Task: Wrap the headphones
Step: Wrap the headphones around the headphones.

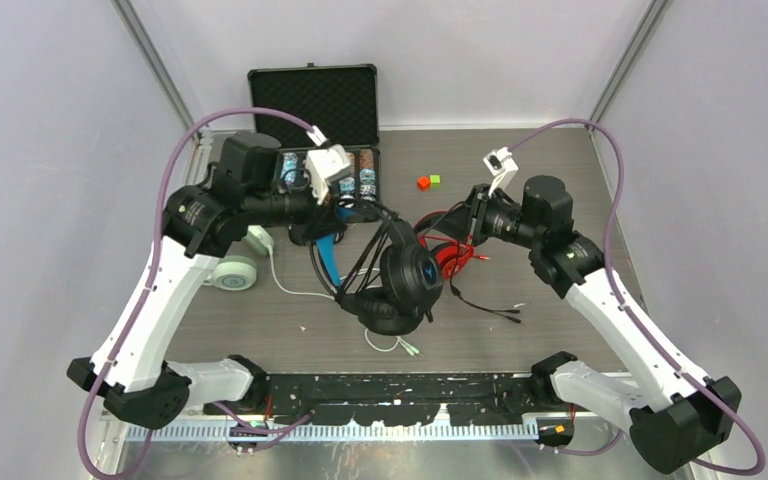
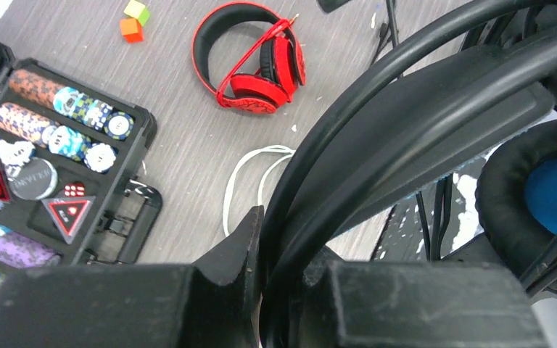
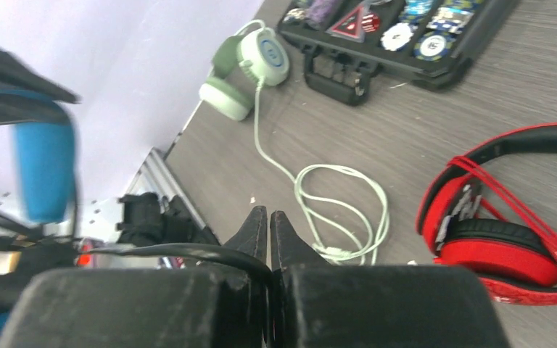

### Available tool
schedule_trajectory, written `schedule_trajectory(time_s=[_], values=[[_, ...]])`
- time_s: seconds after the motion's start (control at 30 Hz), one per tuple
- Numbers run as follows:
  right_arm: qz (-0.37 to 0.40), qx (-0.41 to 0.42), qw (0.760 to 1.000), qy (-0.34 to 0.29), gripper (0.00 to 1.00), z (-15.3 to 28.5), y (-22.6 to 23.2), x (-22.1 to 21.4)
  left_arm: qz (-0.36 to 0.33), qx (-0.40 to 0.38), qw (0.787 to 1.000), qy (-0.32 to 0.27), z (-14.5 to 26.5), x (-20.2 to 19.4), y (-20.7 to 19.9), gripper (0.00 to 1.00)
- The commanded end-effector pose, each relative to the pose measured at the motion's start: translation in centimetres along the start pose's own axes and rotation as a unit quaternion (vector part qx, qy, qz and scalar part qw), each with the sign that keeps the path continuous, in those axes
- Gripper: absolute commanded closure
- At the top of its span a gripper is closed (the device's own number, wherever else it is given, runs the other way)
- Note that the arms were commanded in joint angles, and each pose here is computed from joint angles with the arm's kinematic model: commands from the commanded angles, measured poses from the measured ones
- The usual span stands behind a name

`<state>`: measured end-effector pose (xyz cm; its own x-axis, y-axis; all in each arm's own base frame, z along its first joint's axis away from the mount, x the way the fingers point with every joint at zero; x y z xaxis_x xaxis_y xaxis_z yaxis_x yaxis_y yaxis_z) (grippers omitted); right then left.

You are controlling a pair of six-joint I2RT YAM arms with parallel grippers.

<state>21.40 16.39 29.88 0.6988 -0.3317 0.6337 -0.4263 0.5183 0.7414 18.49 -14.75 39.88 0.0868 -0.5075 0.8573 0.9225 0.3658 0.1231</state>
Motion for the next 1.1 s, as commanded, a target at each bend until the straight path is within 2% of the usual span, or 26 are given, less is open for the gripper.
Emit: schedule_trajectory(time_s=[0.0,0.3,0.57,0.77,0.93,1.07], values=[[-0.009,0.015,0.999,0.029,1.0,2.4,3.3,1.3,-0.096,-0.002,0.994,0.049,0.2,-1.3,-0.8,1.0],[-0.066,0.079,0.99,0.097,1.0,3.1,7.3,2.7,-0.193,0.079,0.967,0.149,-1.1,-2.8,-0.1,1.0],[-0.073,0.107,0.988,0.087,1.0,3.7,8.7,3.3,-0.247,0.097,0.949,0.17,-2.0,-3.0,-0.3,1.0],[-0.078,0.105,0.987,0.093,1.0,3.9,8.9,3.4,-0.255,0.114,0.942,0.186,-2.6,-3.2,0.0,1.0],[-0.093,0.117,0.984,0.101,1.0,4.2,9.4,3.2,-0.246,0.15,0.924,0.251,-3.1,-3.6,0.9,1.0],[-0.108,0.125,0.982,0.091,1.0,3.9,9.3,3.2,-0.248,0.157,0.918,0.268,-3.4,-3.8,1.0,1.0]])
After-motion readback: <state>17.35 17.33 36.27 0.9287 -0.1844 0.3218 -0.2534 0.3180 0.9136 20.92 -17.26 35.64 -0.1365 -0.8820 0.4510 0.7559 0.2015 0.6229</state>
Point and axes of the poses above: each gripper's point midway between its finger pads, its own z axis back along the fingers, its own y axis along the line the jaws close on, x = y × z, the point moved 8 cm from there along z, back along the fingers, and after that the axes turned 12 degrees about -z, right-handed, at the moved point
